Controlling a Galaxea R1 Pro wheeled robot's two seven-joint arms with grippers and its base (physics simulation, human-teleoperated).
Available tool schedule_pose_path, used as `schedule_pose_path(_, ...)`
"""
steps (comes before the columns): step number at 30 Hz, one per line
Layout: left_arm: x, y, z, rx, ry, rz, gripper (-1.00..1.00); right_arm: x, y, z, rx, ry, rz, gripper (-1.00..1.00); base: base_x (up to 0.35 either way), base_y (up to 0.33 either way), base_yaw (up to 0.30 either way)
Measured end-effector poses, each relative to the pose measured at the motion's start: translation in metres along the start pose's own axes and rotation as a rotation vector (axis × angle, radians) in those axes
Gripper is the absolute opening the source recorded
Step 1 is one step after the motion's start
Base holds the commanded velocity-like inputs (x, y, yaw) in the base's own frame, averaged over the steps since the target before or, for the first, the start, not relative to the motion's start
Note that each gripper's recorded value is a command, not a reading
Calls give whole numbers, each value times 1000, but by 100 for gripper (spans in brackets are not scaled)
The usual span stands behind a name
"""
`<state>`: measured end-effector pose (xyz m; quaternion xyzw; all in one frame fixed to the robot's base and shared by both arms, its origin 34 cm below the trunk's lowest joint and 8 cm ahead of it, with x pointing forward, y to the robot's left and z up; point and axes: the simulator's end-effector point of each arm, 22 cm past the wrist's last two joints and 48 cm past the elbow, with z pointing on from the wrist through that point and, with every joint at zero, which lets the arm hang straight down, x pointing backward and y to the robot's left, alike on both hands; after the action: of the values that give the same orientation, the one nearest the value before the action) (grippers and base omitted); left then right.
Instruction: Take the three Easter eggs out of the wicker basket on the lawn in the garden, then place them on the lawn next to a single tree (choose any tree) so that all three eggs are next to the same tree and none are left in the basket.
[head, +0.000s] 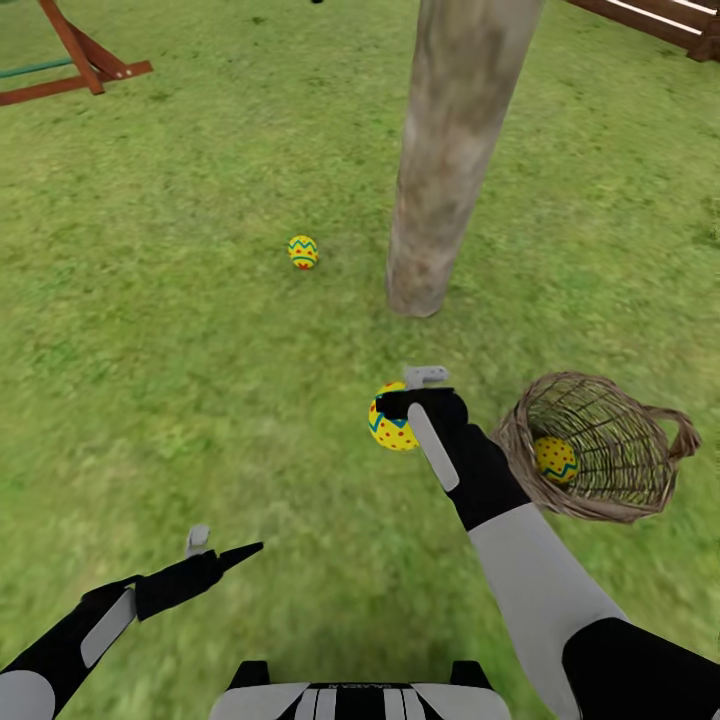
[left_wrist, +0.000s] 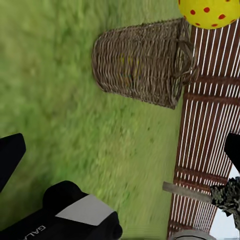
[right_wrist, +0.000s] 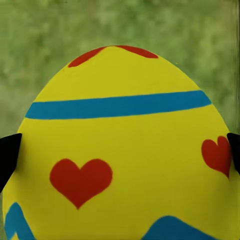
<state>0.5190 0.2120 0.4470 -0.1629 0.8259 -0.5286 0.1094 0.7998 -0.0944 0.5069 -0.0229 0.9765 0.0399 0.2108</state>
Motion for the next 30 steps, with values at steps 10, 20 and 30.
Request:
schedule_pose_path(10,0,0,1,2,-2,0,100,-3,0,0,1,-13,6,-100,0,0,-92)
schedule_pose_path(20,0,-1,1,3,-3,-1,100,-7,0,-2,-2,-22,8,-100,0,0,0)
schedule_pose_path(30,-1,-7,-3,2,-3,0,100,-10,1,-8,-1,-21,8,-100,0,0,0)
